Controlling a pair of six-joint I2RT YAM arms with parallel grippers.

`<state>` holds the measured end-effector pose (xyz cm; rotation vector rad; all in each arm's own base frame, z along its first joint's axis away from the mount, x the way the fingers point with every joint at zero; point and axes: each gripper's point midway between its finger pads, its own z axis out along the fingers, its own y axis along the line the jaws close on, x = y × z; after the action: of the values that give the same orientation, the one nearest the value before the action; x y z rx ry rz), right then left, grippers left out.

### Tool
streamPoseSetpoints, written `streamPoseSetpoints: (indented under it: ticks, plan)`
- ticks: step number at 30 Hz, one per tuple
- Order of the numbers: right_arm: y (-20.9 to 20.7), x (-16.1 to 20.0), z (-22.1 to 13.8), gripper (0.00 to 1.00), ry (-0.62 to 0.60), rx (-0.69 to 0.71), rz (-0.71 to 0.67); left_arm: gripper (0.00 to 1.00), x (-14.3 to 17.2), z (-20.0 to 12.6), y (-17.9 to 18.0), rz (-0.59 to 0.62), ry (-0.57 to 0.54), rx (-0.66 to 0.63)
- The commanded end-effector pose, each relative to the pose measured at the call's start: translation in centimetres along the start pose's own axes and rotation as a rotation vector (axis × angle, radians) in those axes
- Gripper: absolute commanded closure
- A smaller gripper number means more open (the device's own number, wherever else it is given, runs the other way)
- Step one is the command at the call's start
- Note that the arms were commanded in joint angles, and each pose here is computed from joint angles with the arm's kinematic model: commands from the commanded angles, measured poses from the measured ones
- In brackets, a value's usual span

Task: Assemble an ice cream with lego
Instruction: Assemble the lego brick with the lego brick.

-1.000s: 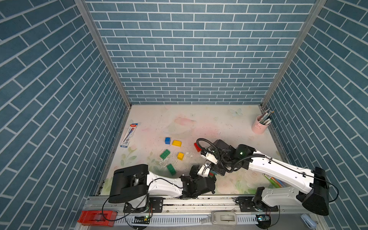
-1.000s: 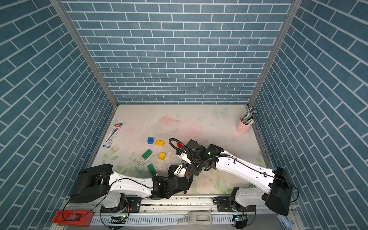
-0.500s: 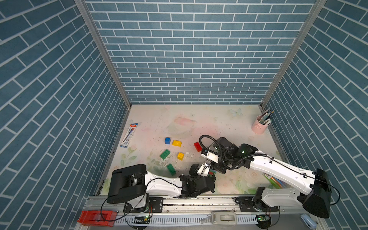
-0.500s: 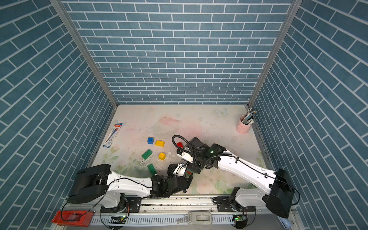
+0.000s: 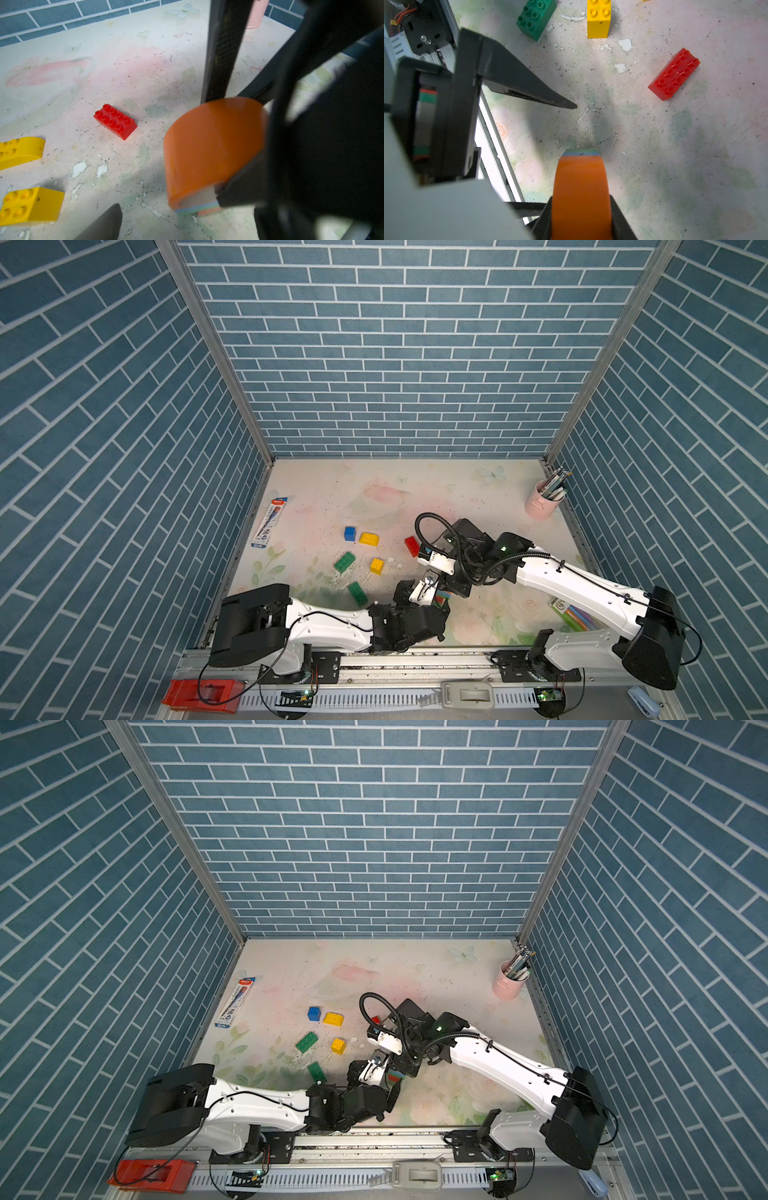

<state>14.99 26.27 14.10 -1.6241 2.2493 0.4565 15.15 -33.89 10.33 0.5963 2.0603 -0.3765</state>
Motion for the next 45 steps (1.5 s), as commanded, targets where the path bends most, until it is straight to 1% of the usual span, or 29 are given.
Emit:
streamPoseSetpoints:
  ticks: [1, 6, 11, 17, 21, 27, 35, 37, 45]
  plan:
    - [1.2, 5.6, 2.1, 1.00, 0.204, -0.058, 0.014, 0.00, 1.2, -0.8, 0.0, 0.046, 0.025, 0.019]
    - [1.9, 6.3, 2.2, 1.00, 0.212, -0.078, -0.041, 0.01, 2.3, -1.8, 0.1, 0.072, 0.057, 0.022]
    - [2.4, 6.9, 2.5, 1.00, 0.252, -0.106, -0.062, 0.01, 3.2, -3.3, 1.9, 0.038, 0.085, -0.014]
    - [2.9, 7.9, 2.8, 1.00, 0.288, -0.103, -0.093, 0.00, 3.4, -4.7, 4.7, 0.011, 0.077, -0.072]
    - [3.0, 8.4, 3.2, 1.00, 0.320, -0.111, -0.092, 0.01, 3.2, -5.0, 5.5, 0.009, 0.055, -0.086]
    - [2.6, 7.7, 2.6, 1.00, 0.302, -0.086, -0.105, 0.00, 3.2, -4.9, 5.6, -0.016, 0.034, -0.076]
    - [2.1, 6.4, 1.5, 1.00, 0.262, -0.055, -0.169, 0.00, 2.1, -4.9, 5.0, -0.029, -0.006, -0.058]
    - [2.0, 6.0, 1.5, 0.99, 0.251, -0.049, -0.182, 0.00, 1.9, -4.9, 4.9, -0.031, -0.014, -0.057]
    - [1.6, 5.2, 1.5, 0.88, 0.228, -0.034, -0.206, 0.00, 1.3, -5.1, 5.2, -0.026, -0.033, -0.064]
